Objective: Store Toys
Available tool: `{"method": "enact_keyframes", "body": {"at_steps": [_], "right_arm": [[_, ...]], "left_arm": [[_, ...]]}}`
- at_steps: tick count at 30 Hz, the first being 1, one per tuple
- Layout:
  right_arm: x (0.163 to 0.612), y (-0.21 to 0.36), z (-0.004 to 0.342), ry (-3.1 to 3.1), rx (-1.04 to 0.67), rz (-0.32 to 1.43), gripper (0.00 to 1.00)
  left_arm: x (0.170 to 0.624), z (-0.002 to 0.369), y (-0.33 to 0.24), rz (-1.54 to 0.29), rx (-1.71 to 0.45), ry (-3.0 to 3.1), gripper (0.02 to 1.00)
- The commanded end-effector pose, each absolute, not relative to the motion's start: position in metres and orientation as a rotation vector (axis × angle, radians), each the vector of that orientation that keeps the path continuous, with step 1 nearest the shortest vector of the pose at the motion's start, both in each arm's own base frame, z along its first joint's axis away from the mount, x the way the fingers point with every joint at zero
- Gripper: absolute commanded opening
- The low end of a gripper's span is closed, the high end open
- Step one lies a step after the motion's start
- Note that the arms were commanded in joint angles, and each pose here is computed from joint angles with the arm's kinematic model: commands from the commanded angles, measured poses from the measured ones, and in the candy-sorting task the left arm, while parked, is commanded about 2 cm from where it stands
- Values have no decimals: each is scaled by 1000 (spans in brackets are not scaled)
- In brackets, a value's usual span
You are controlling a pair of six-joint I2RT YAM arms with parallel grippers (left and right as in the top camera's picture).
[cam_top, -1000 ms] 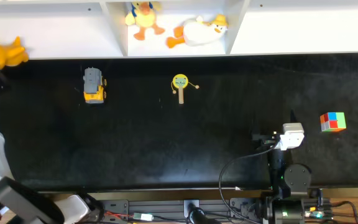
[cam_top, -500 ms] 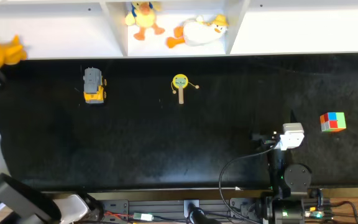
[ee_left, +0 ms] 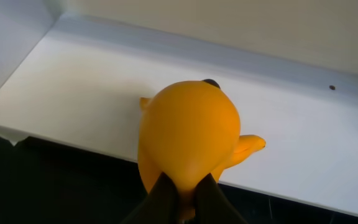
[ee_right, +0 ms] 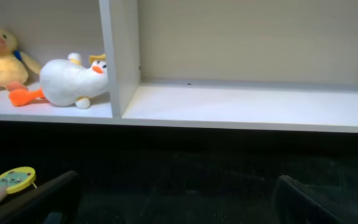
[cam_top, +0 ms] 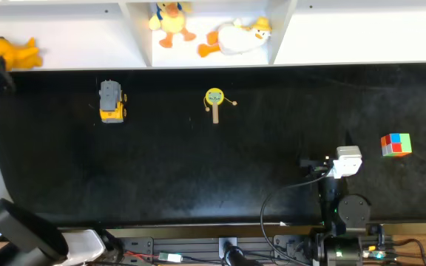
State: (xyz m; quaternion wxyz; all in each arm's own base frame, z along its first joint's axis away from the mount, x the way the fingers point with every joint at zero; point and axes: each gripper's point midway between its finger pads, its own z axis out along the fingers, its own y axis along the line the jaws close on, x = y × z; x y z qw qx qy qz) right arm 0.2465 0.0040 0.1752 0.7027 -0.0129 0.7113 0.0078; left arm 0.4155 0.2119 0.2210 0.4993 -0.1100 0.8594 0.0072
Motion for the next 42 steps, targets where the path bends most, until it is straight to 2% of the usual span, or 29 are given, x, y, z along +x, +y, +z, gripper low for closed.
{"method": "enact_keyframes", "body": {"at_steps": [1, 25, 42], "right_arm": [[247, 1, 172, 1583, -10, 16, 996], [247, 1, 172, 1583, -10, 16, 993], [247, 1, 172, 1583, -10, 16, 996]], "left_arm": [[424, 223, 213, 70, -242, 2085, 47], [434, 208, 228, 79, -327, 2074, 45], [453, 218, 211, 90, -262, 2032, 53]]}}
